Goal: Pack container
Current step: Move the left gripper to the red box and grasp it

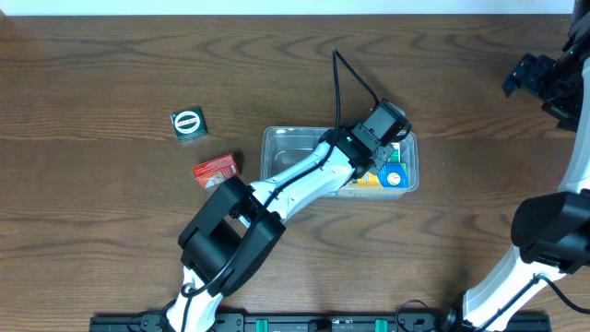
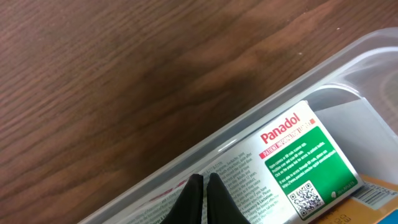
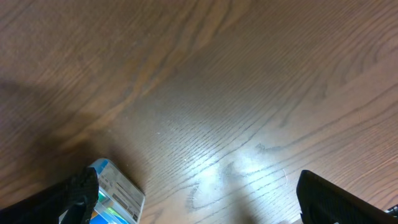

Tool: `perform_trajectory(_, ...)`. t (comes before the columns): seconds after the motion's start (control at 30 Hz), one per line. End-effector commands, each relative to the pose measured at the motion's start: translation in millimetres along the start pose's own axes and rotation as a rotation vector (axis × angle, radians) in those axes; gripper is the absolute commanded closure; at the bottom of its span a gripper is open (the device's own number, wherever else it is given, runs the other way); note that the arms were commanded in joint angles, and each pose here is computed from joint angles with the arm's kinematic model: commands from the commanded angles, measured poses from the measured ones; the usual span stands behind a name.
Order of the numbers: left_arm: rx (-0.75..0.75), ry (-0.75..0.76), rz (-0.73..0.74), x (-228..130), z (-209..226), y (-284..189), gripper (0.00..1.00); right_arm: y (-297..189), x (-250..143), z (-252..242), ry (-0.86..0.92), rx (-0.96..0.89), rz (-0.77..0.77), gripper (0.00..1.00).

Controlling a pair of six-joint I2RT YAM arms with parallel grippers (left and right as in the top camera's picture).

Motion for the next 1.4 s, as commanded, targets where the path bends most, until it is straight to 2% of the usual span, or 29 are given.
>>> perform_trajectory(0.0, 0.011, -0.013, -0.067, 17.5, 1.8, -21.9, 0.94, -1.7, 2.5, -3.6, -0.002, -0.012, -0.012, 0.01)
perform_trajectory(0.13, 0.002, -0.018, -0.099, 27.0, 4.3, -54.8, 0.93, -1.6, 2.5, -3.6, -0.002, -0.012, -0.012, 0.01)
perform_trajectory(0.2, 0.0, -0.019, -0.104, 29.3, 6.8, -74.5, 0.83, -1.6, 2.5, -3.6, -0.002, -0.012, -0.012, 0.01)
perform_trajectory(0.33, -0.005, -0.022, -0.124, 32.4, 12.3, -114.3, 0.54, -1.7, 2.6, -3.6, -0.002, -0.012, -0.012, 0.01)
perform_trajectory(0.4, -0.006, -0.025, -0.137, 33.2, 16.3, -133.6, 0.35, -1.7, 2.6, -3.6, -0.002, -0.012, -0.012, 0.01)
perform_trajectory(0.47, -0.001, -0.016, -0.141, 32.9, 22.1, -147.4, 0.05, -1.6, 2.5, -3.6, -0.002, -0.012, -0.012, 0.01)
perform_trajectory(0.5, 0.007, -0.009, -0.137, 32.1, 26.6, -153.2, 0.01, -1.6, 2.5, -3.6, -0.002, -0.012, -0.012, 0.01)
perform_trajectory(0.63, 0.07, -0.058, -0.076, 24.2, 58.7, -167.3, 0.02, -1.6, 2.5, -3.6, -0.002, -0.012, -0.012, 0.01)
perform_trajectory(1.03, 0.352, -0.55, 0.182, -22.7, 206.6, -177.4, 0.02, -1.6, 2.5, -3.6, -0.002, -0.012, -0.012, 0.01)
perform_trajectory(1.2, 0.41, -0.636, 0.292, -51.4, 235.5, -177.0, 0.02, -1.6, 2.5, -3.6, -0.002, -0.012, -0.012, 0.01)
perform_trajectory(1.37, 0.432, -0.659, 0.397, -79.7, 245.1, -168.9, 0.0, -1.6, 2.5, -3.6, -0.002, -0.012, -0.012, 0.01)
Point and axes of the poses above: each gripper's point midway between its finger pads, its own y axis out along the fingers, its own z axis along the line the jaws close on, x = y × z, the point moved 9 cm from there along -y, back along the fingers, and after that the axes turned 7 degrees about -y, right-handed, at the moved point
